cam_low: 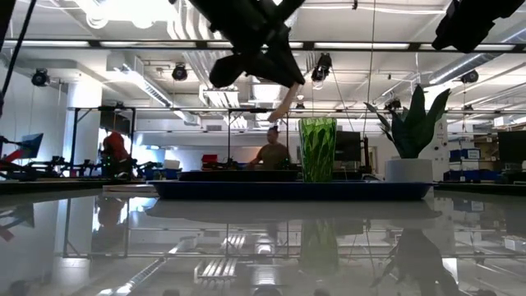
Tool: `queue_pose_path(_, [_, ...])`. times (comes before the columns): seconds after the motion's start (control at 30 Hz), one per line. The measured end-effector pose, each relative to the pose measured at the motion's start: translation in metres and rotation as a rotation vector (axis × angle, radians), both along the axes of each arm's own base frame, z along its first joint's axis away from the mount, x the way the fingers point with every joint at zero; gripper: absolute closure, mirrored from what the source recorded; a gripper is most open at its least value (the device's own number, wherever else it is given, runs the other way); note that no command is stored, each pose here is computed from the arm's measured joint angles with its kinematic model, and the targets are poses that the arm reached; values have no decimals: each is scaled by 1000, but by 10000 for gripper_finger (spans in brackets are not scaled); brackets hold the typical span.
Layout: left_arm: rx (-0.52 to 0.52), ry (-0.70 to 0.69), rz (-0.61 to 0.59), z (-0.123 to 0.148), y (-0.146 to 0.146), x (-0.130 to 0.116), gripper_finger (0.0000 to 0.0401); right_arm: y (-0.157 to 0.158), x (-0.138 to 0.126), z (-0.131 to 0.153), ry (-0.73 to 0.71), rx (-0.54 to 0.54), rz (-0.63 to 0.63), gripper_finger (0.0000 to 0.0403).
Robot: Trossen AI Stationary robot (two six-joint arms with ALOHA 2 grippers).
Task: Pick and place plate/cup/fork/spoon on tray
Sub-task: Put the orange fork on the blue tray to the right of the black plate
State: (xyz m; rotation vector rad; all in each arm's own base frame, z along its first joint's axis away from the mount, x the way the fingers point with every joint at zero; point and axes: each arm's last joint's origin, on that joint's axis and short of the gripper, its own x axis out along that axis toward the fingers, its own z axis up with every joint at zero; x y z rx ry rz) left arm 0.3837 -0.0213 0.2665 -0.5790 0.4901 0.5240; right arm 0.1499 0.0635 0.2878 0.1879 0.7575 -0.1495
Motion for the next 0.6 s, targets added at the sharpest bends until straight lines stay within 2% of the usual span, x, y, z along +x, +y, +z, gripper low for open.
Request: queue_pose_path(0.6, [69, 10, 40, -15, 36, 50, 383, 0, 0, 0, 3, -35, 34, 394])
